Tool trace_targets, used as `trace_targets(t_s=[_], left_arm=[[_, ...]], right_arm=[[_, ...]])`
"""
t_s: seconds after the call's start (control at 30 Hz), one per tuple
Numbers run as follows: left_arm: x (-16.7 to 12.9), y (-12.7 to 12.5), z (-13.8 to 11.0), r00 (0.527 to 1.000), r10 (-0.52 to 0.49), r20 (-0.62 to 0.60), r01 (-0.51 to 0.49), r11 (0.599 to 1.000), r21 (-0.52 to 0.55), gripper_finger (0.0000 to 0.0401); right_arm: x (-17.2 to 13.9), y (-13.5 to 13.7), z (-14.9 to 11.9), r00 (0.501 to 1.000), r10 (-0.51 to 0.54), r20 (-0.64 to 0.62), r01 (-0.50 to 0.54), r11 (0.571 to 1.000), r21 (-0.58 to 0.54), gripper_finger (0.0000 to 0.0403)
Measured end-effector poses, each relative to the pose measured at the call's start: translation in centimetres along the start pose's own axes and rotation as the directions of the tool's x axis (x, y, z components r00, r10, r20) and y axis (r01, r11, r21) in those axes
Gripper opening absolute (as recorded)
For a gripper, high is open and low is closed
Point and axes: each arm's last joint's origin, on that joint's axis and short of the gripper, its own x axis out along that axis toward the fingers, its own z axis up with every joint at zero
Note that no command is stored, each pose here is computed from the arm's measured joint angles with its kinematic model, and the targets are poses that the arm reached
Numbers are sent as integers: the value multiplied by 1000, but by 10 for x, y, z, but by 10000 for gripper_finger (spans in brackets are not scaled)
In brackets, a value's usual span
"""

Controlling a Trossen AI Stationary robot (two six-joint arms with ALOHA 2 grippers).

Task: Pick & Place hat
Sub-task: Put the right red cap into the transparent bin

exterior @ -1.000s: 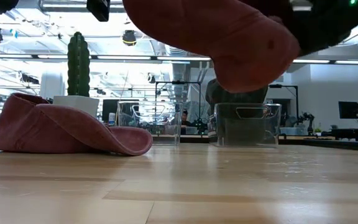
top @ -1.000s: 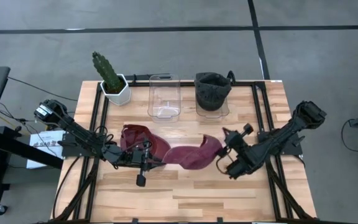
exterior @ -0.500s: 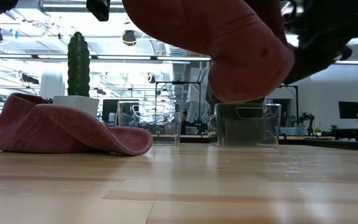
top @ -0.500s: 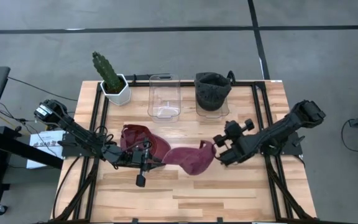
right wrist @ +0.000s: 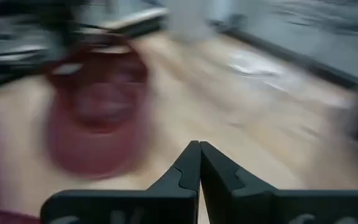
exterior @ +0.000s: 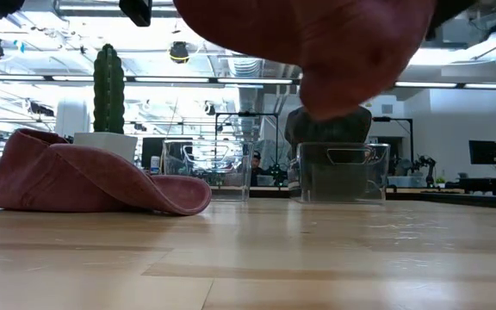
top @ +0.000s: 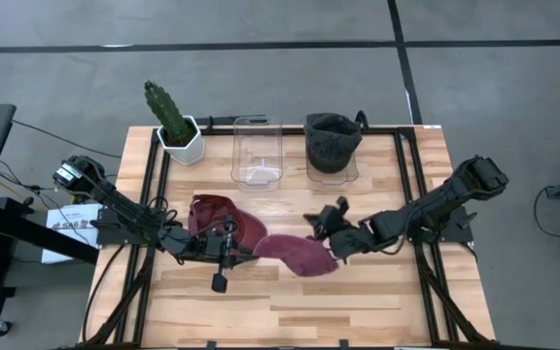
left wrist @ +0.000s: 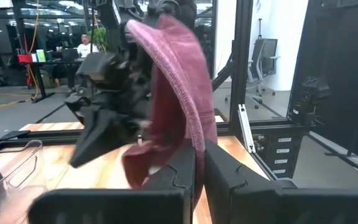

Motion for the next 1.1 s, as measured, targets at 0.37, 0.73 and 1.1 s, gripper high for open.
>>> trace_targets(t_s=[0.37, 0.73, 1.1], left_arm=[[0, 0, -1, 1000, -6, -11, 6, 1000, 11, 14], [0, 0, -1, 1000, -14, -11, 14, 1000, 7, 14], [0, -1, -1, 1000, -24, -12, 24, 1000, 8, 14]], right_arm=[[-29, 34, 2, 942, 333, 41, -320, 930, -183, 0], [-9, 1, 12, 963, -186, 195, 224, 955, -194, 0], [21, -56, 2, 876, -481, 43, 473, 838, -271, 0]])
